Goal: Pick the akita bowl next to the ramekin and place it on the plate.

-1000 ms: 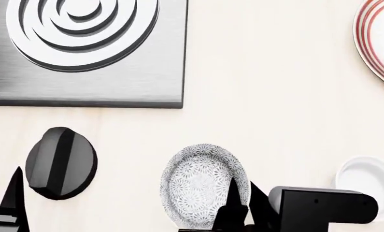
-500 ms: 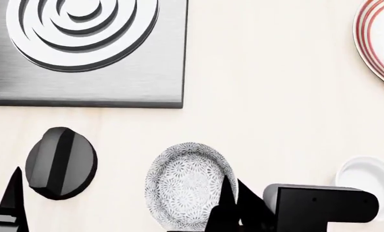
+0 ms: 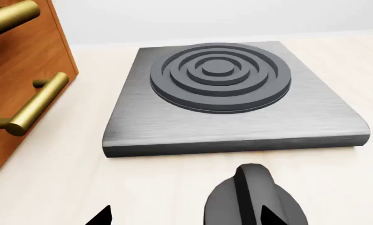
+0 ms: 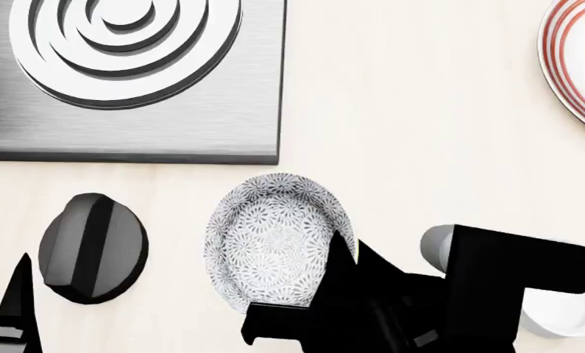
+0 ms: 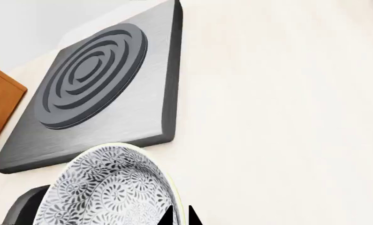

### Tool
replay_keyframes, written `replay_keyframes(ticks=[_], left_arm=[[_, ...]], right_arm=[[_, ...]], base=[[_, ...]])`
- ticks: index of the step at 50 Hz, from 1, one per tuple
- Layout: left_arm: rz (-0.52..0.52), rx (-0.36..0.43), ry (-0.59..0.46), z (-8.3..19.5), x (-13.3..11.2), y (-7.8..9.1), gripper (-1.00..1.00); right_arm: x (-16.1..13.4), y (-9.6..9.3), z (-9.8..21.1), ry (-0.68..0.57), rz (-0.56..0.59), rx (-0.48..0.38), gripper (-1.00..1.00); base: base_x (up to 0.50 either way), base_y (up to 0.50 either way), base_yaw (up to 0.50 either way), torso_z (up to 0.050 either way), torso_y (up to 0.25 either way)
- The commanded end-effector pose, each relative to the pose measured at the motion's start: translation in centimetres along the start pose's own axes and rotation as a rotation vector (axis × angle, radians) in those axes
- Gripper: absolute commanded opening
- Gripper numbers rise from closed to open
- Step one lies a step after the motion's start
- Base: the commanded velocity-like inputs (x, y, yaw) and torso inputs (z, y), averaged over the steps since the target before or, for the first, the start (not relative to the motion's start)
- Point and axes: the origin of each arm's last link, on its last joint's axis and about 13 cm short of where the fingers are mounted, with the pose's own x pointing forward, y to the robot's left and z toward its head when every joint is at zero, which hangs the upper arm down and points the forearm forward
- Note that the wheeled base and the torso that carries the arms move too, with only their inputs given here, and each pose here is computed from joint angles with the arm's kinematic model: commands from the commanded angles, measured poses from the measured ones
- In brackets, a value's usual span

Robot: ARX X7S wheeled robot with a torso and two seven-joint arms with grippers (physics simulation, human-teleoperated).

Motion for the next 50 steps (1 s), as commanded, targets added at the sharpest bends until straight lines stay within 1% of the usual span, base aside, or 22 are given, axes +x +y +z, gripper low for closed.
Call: replay_keyframes(ticks=[1, 9, 14, 18, 20, 29, 37, 45, 50], left_arm=[[0.000, 0.001, 0.000, 0.0, 0.0, 0.0, 1.00], [0.000, 0.003, -0.002, 0.0, -0.1, -0.1, 1.00], [0.000, 0.004, 0.000, -0.1, -0.1, 0.0, 1.00], [0.004, 0.004, 0.001, -0.1, 0.0, 0.0, 1.00], [0.001, 0.005, 0.001, -0.1, 0.0, 0.0, 1.00], [0.002, 0.005, 0.000, -0.1, 0.0, 0.0, 1.00], [0.001, 0.008, -0.001, 0.0, 0.0, -0.1, 1.00], [0.000, 0.010, 0.002, -0.1, 0.0, -0.1, 1.00], [0.002, 0.008, 0.003, -0.1, 0.0, -0.1, 1.00]], right_arm=[[1.1, 0.2, 2.2, 0.009, -0.007, 0.057, -1.00], [2.0, 0.4, 3.8, -0.009, -0.021, 0.095, -1.00], [3.9, -0.1, 5.7, -0.023, -0.052, 0.104, -1.00], [4.5, 0.0, 6.4, -0.031, -0.051, 0.104, -1.00], [4.9, -0.2, 6.7, -0.038, -0.056, 0.117, -1.00], [5.9, -0.1, 8.2, -0.055, -0.063, 0.140, -1.00], [7.1, -0.7, 9.2, -0.061, -0.088, 0.164, -1.00], [7.6, -0.7, 11.0, -0.089, -0.105, 0.171, -1.00], [8.0, -1.0, 11.6, -0.106, -0.117, 0.193, -1.00]], base=[[0.00, 0.00, 0.00, 0.000, 0.000], [0.00, 0.00, 0.00, 0.000, 0.000], [0.00, 0.00, 0.00, 0.000, 0.000], [0.00, 0.00, 0.00, 0.000, 0.000], [0.00, 0.00, 0.00, 0.000, 0.000], [0.00, 0.00, 0.00, 0.000, 0.000], [0.00, 0.00, 0.00, 0.000, 0.000], [0.00, 0.00, 0.00, 0.000, 0.000], [0.00, 0.00, 0.00, 0.000, 0.000]])
